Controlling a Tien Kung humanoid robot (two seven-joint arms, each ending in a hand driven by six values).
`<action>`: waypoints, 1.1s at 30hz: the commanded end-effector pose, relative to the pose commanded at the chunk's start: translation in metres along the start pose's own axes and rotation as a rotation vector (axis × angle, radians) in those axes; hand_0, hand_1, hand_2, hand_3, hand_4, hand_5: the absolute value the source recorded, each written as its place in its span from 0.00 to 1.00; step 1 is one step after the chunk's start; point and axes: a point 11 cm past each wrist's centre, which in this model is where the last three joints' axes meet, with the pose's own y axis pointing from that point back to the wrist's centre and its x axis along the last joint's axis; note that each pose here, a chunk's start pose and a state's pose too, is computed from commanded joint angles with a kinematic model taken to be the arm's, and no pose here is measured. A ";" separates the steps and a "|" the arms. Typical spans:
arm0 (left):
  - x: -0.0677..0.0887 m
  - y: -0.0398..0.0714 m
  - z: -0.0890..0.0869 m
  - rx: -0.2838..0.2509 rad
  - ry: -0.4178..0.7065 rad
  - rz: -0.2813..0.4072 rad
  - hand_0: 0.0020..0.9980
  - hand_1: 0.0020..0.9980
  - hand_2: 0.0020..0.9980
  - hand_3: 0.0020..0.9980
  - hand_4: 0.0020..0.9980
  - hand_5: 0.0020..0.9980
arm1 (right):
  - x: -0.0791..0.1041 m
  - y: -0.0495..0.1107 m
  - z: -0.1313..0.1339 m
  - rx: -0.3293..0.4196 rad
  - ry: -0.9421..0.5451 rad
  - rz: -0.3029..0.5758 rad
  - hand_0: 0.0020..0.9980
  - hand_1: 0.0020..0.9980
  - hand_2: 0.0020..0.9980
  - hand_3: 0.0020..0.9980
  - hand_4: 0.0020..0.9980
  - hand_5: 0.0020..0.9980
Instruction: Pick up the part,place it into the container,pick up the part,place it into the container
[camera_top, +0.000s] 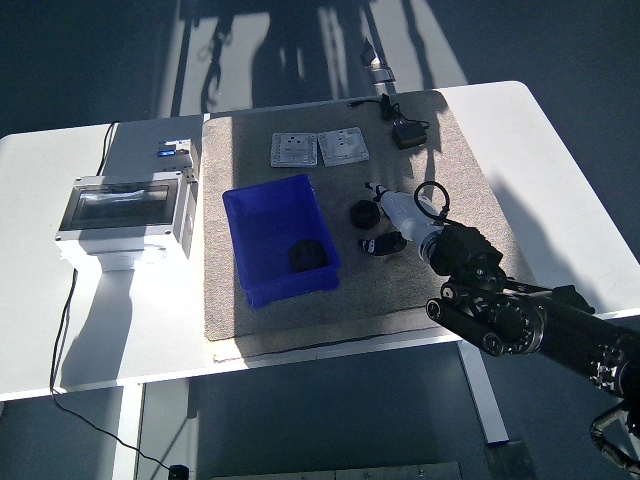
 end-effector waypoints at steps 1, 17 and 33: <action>0.000 0.000 0.000 0.000 -0.001 0.000 0.65 0.66 0.63 0.40 0.77 0.94 | 0.000 0.000 0.000 0.002 0.005 0.009 0.74 0.75 0.79 0.89 0.82 0.24; 0.001 0.000 0.001 -0.001 -0.005 0.001 0.65 0.66 0.63 0.40 0.77 0.94 | -0.003 0.010 0.012 0.002 -0.098 0.178 0.67 0.48 0.52 0.62 0.46 0.00; 0.003 0.000 0.000 0.004 -0.002 0.003 0.65 0.66 0.63 0.40 0.77 0.95 | 0.014 0.009 -0.004 0.072 -0.154 0.224 0.67 0.50 0.59 0.61 0.50 0.05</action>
